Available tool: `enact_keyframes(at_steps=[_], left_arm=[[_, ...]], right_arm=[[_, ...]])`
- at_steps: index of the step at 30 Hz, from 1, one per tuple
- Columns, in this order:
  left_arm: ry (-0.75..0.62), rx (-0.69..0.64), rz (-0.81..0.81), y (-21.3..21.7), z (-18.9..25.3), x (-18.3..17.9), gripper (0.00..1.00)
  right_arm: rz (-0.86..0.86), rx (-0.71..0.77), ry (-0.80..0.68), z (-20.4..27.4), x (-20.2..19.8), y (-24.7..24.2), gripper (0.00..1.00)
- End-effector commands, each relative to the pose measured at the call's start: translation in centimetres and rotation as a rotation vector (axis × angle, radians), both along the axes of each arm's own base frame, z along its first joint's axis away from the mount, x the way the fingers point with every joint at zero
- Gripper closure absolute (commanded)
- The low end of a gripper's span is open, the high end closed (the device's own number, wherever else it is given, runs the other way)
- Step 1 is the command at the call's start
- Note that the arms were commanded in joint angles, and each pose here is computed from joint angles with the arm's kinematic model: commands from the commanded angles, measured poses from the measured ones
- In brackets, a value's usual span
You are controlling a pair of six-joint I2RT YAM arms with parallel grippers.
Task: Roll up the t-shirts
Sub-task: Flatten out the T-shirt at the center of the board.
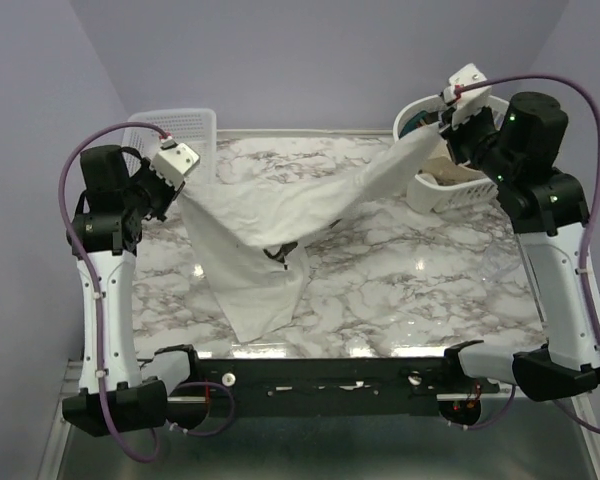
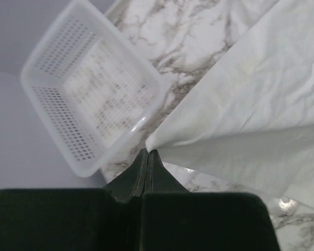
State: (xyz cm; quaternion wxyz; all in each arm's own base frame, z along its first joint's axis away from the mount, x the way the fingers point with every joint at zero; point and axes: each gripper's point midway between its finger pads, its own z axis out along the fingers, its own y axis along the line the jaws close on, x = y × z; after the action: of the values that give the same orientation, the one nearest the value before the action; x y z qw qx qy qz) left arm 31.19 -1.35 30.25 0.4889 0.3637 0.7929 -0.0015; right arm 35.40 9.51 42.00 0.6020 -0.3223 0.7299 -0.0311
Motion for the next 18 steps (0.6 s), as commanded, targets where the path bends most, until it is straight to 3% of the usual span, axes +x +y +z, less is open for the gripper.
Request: enact_keyframes(at_steps=[1, 8, 18], left_arm=[[-0.276, -0.016, 0.2, 2.4, 8.4, -0.6, 1.0], [-0.688, -0.054, 0.383, 4.6, 19.8, -4.1, 1.0], [-0.928, -0.116, 0.381, 3.5, 26.9, -11.7, 1.0]], right_arm=[[-0.103, -0.016, -0.282, 9.7, -1.1, -2.8, 1.0], [-0.132, -0.002, -0.532, 18.1, -5.4, -4.6, 0.99], [-0.035, 0.07, -0.706, 23.8, -15.1, -5.2, 1.0]])
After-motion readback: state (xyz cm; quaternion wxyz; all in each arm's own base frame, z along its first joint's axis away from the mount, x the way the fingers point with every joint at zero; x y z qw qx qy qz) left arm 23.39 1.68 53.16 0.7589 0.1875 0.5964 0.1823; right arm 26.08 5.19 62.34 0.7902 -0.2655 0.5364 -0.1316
